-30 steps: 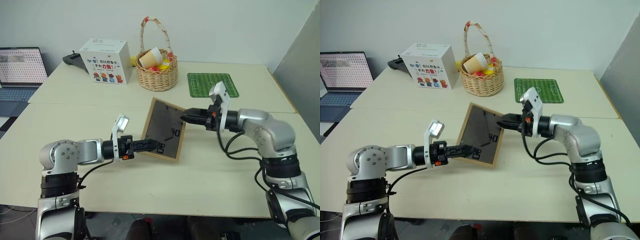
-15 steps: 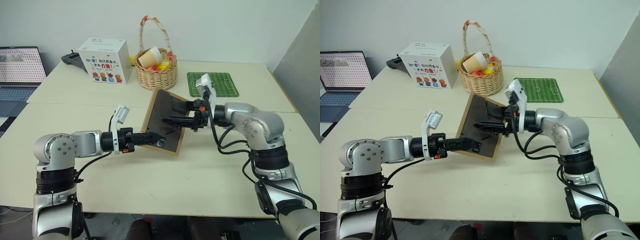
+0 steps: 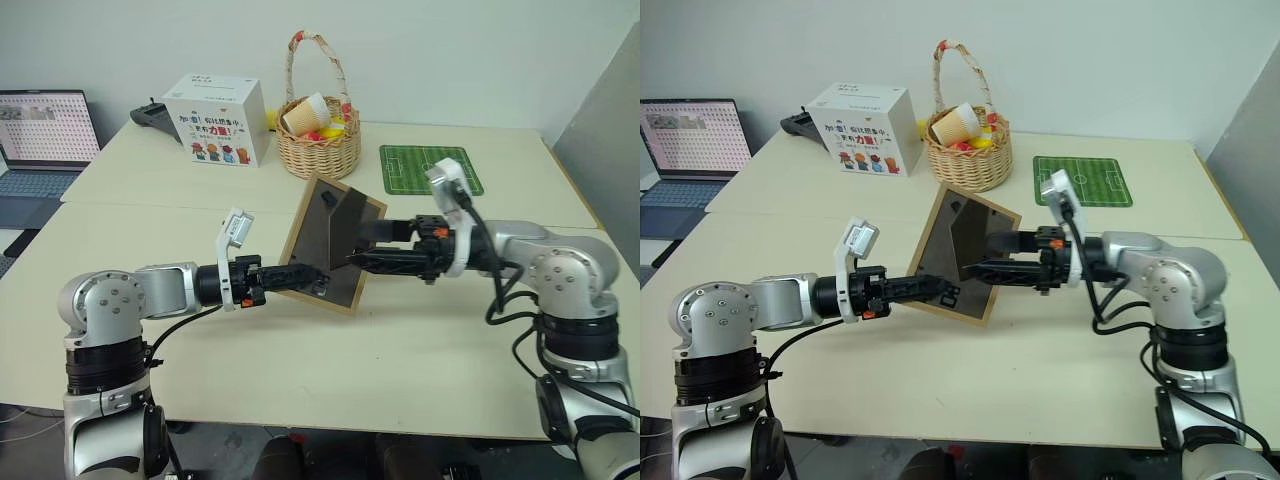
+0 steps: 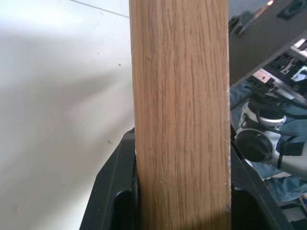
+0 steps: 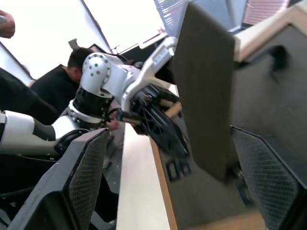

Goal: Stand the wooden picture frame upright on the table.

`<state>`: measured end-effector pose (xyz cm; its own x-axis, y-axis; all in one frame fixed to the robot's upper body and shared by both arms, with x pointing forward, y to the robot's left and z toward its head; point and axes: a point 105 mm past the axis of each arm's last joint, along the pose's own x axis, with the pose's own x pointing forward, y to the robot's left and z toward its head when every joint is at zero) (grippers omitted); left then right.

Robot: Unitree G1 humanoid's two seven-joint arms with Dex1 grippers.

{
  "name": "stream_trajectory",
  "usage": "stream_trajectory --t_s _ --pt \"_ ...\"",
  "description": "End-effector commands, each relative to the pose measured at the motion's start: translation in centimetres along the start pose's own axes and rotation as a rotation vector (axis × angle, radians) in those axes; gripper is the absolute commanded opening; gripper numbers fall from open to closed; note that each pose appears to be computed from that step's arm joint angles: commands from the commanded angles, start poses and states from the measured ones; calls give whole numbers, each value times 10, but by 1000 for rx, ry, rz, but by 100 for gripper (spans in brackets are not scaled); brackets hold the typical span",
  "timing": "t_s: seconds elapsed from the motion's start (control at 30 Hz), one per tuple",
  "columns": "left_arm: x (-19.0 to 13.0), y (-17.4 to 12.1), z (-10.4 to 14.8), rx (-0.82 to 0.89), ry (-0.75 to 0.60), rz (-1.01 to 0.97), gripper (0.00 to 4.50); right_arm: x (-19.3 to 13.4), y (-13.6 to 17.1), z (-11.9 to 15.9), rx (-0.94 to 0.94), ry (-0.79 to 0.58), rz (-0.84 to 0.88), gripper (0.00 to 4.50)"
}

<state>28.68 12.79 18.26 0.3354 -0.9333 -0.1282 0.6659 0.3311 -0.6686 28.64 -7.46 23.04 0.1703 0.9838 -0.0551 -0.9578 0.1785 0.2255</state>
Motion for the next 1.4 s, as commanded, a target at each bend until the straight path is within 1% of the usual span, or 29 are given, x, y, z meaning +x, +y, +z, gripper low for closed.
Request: stream_trajectory --t_s 0.03,0.07,0.1,0.2,0.23,0.3,0.4,0.53,0.67,0.8,0.9,1.0,1.17,1.2,1.27,1.3,1.37,1.4 --pt "-7 -15 10 -6 -44 -73 127 -30 -28 1 -277 22 -291 424" --pt "-8 -15 10 -20 -49 -78 127 -38 -36 1 -429 54 -372 424" --pt "-9 -15 10 -39 -53 -87 127 -45 -43 3 -659 98 -454 424" --pt "-10 -13 9 -117 -60 -125 127 -53 -51 -6 -1261 256 -515 424" --pt "-10 -15 9 -140 -60 -148 127 -52 -52 -9 -1359 263 -499 424" --pt "-10 -18 12 -173 -67 -181 127 -50 -57 -7 -1482 213 -516 424" --pt "-7 -21 11 -205 -77 -194 127 -37 -55 -6 -1748 168 -463 424" --pt "2 -26 5 -263 -84 -211 127 -13 -48 1 -1939 61 -401 424" --pt "12 -31 -12 -267 -33 -208 127 5 -46 0 -1984 -41 -374 424" --pt "16 -31 -13 -276 -65 -208 127 14 -41 2 -2001 -123 -330 424" --pt "14 -31 -12 -273 -88 -206 127 13 -39 2 -1986 -154 -316 374" --pt "14 -30 -15 -277 -94 -200 127 11 -41 1 -1984 -156 -314 297" --pt "14 -33 -18 -271 -106 -207 127 10 -38 6 -1997 -181 -311 190" --pt "15 -33 -18 -275 -111 -211 127 9 -37 7 -1998 -192 -310 172" --pt "15 -33 -19 -277 -114 -212 127 9 -35 9 -2000 -206 -308 167" --pt "14 -33 -19 -276 -125 -205 183 9 -34 10 -2000 -210 -305 165" --pt "13 -32 -17 -275 -150 -196 205 8 -33 10 -1995 -215 -301 164" --pt "11 -32 -13 -271 -174 -201 228 7 -33 10 -1985 -218 -301 152"
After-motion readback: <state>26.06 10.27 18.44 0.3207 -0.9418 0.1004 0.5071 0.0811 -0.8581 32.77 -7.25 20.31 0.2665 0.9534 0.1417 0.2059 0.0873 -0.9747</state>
